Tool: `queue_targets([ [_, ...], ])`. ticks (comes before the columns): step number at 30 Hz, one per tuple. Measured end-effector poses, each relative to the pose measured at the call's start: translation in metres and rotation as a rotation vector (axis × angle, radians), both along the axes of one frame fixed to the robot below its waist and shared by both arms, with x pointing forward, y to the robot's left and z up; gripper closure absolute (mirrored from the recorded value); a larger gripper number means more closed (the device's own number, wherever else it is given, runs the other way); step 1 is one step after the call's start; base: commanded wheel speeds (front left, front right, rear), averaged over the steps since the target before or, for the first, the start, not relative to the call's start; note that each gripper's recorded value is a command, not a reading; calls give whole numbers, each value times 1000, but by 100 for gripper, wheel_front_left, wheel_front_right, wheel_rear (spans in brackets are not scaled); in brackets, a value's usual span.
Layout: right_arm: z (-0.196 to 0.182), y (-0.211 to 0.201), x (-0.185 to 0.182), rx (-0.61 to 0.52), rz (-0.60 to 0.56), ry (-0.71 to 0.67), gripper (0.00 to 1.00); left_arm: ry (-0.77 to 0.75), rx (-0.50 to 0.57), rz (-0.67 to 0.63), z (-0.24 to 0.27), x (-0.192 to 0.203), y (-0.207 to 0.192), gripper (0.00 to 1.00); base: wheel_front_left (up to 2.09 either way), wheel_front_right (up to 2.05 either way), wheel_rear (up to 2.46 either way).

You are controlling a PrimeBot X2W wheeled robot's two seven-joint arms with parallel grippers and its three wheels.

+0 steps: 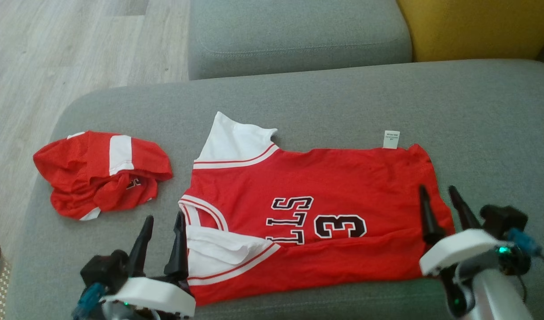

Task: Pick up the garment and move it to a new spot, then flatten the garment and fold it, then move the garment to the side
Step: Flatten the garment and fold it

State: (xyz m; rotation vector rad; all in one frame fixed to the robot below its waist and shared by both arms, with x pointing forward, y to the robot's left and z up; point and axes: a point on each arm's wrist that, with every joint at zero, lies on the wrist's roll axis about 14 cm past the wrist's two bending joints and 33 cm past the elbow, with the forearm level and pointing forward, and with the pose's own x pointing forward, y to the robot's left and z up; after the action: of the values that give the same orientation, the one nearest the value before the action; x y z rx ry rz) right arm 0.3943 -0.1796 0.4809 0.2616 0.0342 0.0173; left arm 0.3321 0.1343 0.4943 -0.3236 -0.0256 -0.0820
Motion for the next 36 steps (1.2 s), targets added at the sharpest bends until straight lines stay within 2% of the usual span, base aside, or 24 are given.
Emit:
queue_targets([
  [3,17,14,-13,-25,49,-75,0,-48,-4,2,14,-4,1,0,0,0,0],
  [8,33,20,-31,-38,72,-144,0,-44,-2,11,12,-12,5,0,0,0,0],
  [17,32,20,-39,-43,72,-144,0,-4,11,18,1,-13,3,0,0,0,0],
  [23,27,12,-38,-50,48,-126,0,86,37,-49,-29,-4,-10,0,0,0,0],
  [29,33,0,-11,-64,15,-139,0,194,178,-268,-45,46,-35,0,0,0,0],
  [33,40,-2,15,-70,10,-154,0,192,256,-317,-22,113,-34,0,0,0,0],
  [36,42,-4,32,-76,9,-158,0,265,315,-355,-23,152,-33,0,0,0,0],
])
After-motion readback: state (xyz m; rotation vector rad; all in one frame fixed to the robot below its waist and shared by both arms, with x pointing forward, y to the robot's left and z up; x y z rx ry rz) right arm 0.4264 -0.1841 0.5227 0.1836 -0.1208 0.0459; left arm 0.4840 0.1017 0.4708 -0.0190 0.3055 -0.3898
